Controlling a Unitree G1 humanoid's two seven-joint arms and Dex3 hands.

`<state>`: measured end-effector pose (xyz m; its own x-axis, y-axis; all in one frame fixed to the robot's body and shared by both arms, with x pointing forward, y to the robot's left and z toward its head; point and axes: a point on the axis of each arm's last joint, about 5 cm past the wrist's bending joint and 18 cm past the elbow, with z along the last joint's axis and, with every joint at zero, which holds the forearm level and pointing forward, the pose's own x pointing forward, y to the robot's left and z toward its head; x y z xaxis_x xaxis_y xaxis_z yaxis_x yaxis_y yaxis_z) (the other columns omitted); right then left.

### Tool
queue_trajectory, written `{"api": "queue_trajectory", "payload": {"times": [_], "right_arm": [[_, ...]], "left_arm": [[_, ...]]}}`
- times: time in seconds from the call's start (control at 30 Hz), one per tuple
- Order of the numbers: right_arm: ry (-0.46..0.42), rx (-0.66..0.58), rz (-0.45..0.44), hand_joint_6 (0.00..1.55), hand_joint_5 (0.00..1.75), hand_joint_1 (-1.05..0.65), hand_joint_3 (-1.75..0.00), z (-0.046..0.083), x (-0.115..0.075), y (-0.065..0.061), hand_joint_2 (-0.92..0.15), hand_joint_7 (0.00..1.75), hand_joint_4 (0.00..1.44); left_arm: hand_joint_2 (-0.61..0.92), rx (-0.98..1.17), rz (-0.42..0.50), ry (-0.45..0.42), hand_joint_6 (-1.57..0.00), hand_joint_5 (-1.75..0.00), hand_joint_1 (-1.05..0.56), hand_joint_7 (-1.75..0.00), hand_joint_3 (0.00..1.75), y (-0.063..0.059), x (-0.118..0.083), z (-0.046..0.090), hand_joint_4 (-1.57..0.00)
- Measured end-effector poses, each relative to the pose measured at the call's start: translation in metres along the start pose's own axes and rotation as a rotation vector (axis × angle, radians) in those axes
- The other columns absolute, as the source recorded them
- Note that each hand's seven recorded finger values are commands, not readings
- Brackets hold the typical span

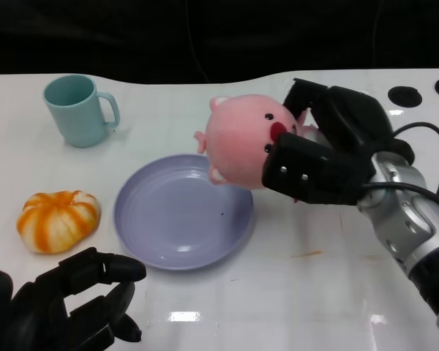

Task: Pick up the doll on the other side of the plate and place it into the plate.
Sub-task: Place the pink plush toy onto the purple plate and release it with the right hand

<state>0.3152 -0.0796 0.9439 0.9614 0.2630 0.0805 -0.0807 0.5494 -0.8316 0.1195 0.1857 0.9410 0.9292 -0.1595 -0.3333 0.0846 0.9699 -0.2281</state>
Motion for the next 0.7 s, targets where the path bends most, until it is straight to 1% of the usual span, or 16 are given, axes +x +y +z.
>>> {"api": "queue_trajectory", "payload": {"times": [0.13, 0.27, 0.4, 0.57, 0.7], "right_arm": [[-0.016, 0.022, 0.039, 0.8, 1.75, -0.2, -1.37, 0.007, 0.004, 0.007, -0.34, 1.75, 1.02], [-0.031, 0.029, 0.083, 0.8, 1.75, -0.21, -1.35, 0.015, 0.006, 0.018, -0.32, 1.75, 1.01], [-0.053, 0.044, 0.119, 0.79, 1.75, -0.22, -1.37, 0.02, 0.006, 0.028, -0.32, 1.75, 1.02], [-0.073, 0.067, 0.125, 0.75, 1.75, -0.24, -1.39, 0.03, 0.007, 0.036, -0.32, 1.75, 1.01], [-0.094, 0.071, 0.127, 0.76, 1.75, -0.25, -1.34, 0.041, 0.01, 0.039, -0.32, 1.75, 0.99]], "left_arm": [[0.92, -0.002, 0.003, 0.008, -0.58, -1.62, -0.25, -1.2, 0.5, 0.001, 0.001, -0.001, -0.56], [0.92, 0.003, -0.005, 0.006, -0.57, -1.62, -0.25, -1.2, 0.5, 0.002, 0.001, -0.001, -0.56], [0.92, 0.015, -0.007, -0.002, -0.57, -1.63, -0.25, -1.2, 0.5, 0.003, 0.001, 0.0, -0.55], [0.92, 0.014, -0.006, 0.001, -0.57, -1.63, -0.25, -1.2, 0.5, 0.003, 0.001, -0.001, -0.55], [0.92, 0.013, -0.007, 0.003, -0.57, -1.63, -0.25, -1.2, 0.5, 0.002, 0.001, -0.001, -0.55]]}}
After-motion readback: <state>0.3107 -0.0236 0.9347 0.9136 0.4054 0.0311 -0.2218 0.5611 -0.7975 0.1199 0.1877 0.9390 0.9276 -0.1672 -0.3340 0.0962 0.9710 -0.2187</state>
